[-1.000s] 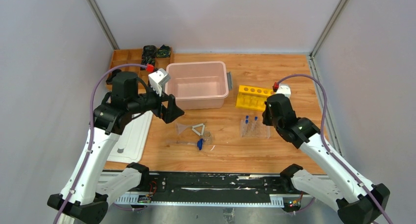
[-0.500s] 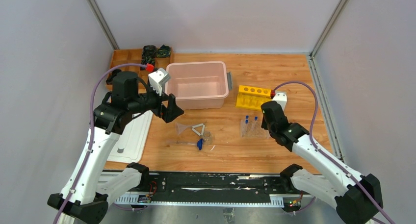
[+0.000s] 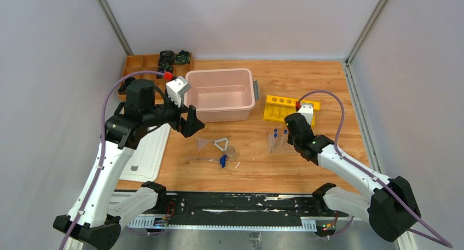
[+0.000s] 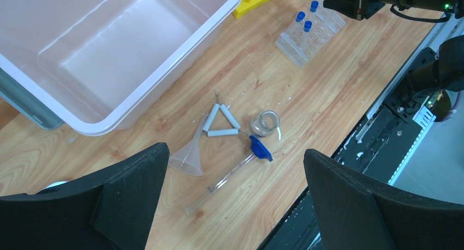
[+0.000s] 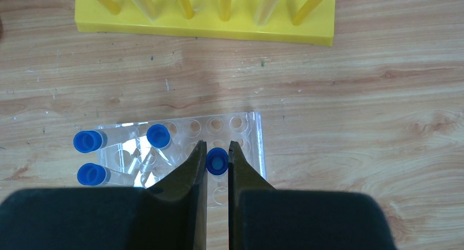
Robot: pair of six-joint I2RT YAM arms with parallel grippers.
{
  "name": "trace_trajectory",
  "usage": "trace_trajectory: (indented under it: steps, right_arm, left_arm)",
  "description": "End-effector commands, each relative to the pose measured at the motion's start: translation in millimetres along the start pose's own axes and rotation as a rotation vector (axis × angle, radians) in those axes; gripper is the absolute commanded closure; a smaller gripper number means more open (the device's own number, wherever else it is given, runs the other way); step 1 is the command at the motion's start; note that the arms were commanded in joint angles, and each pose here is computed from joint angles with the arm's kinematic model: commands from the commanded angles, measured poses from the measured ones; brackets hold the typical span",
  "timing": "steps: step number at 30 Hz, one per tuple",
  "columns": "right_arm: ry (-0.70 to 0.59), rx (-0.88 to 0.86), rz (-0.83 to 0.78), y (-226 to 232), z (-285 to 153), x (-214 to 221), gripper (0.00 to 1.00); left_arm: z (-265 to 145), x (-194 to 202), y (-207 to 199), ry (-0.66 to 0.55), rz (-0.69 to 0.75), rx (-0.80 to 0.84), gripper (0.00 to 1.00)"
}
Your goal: Organize the chemistry lab equipment
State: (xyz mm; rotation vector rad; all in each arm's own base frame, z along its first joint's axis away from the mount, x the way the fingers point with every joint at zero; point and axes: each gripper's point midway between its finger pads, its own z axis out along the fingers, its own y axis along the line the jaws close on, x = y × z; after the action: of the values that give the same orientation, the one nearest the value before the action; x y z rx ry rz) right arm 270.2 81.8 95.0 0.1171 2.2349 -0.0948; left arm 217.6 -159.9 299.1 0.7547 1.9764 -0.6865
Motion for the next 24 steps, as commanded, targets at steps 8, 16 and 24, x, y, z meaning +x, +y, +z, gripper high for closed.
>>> trace_trajectory:
  steps: [8, 16, 24]
  right_arm:
    - [0.031, -0.006, 0.013, 0, 6, 13, 1.0]
    - [0.015, -0.044, 0.034, 2, -7, 2, 0.6]
    - [-0.103, -0.133, 0.113, 8, -47, -50, 0.5]
  left_arm:
    - [-6, -12, 1, -0.028, 0.046, -0.013, 0.0]
    - [-5, -11, 3, -0.022, 0.047, -0.022, 0.0]
    - [-3, -11, 6, -0.015, 0.044, -0.034, 0.0]
